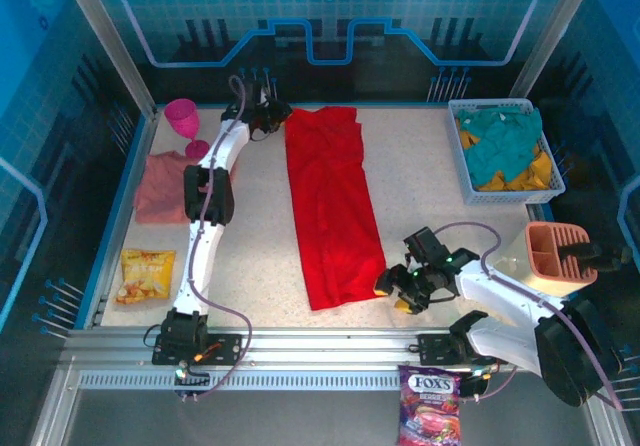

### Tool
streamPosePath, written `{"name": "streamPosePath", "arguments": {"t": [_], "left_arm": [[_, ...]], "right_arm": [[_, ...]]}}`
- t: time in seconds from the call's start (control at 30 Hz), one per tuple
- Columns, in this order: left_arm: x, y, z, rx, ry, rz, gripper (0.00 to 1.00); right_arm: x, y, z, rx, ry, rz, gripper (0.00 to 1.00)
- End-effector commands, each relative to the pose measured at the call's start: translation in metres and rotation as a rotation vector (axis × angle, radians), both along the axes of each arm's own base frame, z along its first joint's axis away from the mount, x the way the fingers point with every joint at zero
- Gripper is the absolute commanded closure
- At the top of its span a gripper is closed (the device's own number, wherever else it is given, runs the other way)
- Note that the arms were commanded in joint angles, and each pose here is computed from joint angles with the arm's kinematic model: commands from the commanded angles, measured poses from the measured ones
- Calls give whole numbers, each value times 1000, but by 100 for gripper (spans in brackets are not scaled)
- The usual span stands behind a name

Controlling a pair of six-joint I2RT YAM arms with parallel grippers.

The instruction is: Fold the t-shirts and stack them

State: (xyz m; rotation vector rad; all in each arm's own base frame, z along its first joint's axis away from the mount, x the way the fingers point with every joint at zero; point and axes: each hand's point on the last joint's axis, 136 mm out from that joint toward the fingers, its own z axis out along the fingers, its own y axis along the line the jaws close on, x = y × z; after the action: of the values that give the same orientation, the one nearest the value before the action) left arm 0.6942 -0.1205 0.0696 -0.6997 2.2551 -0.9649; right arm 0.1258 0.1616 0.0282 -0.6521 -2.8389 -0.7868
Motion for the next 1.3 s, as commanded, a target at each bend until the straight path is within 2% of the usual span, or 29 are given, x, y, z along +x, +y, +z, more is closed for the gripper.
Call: {"name": "streamPosePath", "arguments": {"t": [0.0,0.03,0.1,0.17,0.4,0.57,0.63,0.7,0.83,0.93,0.97,1.17,1.27], "left_arm": [[-4,-1,14,-27,-4,-40,62],[-11,-1,13,-26,20,-56,60],[-27,-2,14,-20,58,-100,53],[-51,-5,16,-4,101,-150,51],[-172,-6,36,30,205,-214,48],[-281,-23,21,15,333,-270,51],[-329,-40,16,-3,381,-300,51],[-372,-59,8,-20,428,-332,51],[-449,-88,-12,-10,501,-367,52],[-488,-96,-20,18,533,-365,52],[-496,-98,-20,26,531,-368,52],[-532,-101,-19,45,532,-351,50],[-544,-107,-27,52,548,-356,49]], "right_arm": [[-5,-17,8,-111,4,48,25],[2,-17,14,-121,-25,59,20],[14,-15,24,-123,-65,87,17],[26,-14,35,-141,-119,135,16],[69,-11,51,-214,-236,252,6],[79,3,41,-136,-237,274,13],[78,10,38,-89,-246,302,17],[75,7,32,-109,-230,323,21],[67,-4,22,-168,-197,363,38],[59,-5,14,-162,-170,380,51],[57,-4,12,-153,-166,382,51],[45,1,-2,-94,-128,368,37],[40,3,-7,-78,-109,362,34]]}}
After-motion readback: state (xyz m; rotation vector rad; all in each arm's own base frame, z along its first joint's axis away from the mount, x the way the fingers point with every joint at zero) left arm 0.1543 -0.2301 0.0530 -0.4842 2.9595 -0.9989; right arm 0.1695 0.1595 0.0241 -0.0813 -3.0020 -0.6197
